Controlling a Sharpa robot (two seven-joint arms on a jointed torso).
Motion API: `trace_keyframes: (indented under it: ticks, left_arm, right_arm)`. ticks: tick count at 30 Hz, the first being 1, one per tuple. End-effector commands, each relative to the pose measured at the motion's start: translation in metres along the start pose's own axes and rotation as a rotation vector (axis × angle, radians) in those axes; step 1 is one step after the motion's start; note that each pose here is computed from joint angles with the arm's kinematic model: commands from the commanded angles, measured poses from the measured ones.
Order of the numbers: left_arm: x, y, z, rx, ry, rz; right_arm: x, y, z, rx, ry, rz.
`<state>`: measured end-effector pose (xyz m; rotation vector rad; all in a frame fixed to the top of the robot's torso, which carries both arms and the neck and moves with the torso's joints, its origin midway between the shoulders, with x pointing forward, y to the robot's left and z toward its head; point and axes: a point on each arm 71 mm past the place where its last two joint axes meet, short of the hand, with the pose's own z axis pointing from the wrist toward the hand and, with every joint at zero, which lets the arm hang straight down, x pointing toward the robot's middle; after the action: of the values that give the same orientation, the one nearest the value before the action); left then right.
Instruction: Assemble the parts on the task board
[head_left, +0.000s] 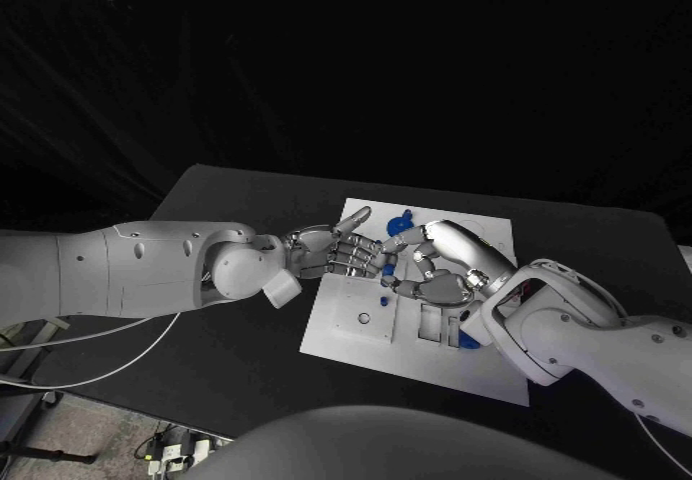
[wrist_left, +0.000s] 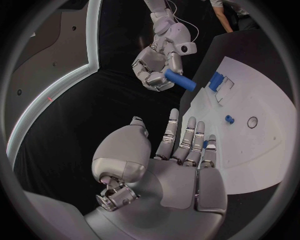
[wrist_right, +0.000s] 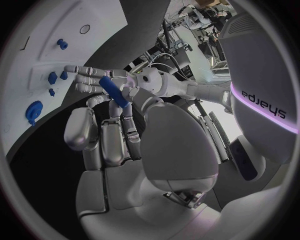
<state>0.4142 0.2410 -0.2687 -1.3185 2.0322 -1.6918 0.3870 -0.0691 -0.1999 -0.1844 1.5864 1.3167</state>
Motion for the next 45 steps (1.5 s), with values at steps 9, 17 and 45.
trace_keyframes:
  ticks: [9,17,45]
  left_arm:
    - [-0.0037,-0.0643,-0.0174,0.233,-0.13,0.102]
    - [-0.0026,-0.093,-0.0228,0.309,-0.178,0.149]
    - [0.0054,-0.097,-0.0134,0.31,-0.159,0.202]
  right_arm:
    - [0.02,-0.001,0.011,-0.039,0.091,-0.093]
    - [0.052,-0.008,0.016,-0.064,0.099,-0.127]
    - [0.091,-0.032,0.01,-0.06,0.082,-0.178]
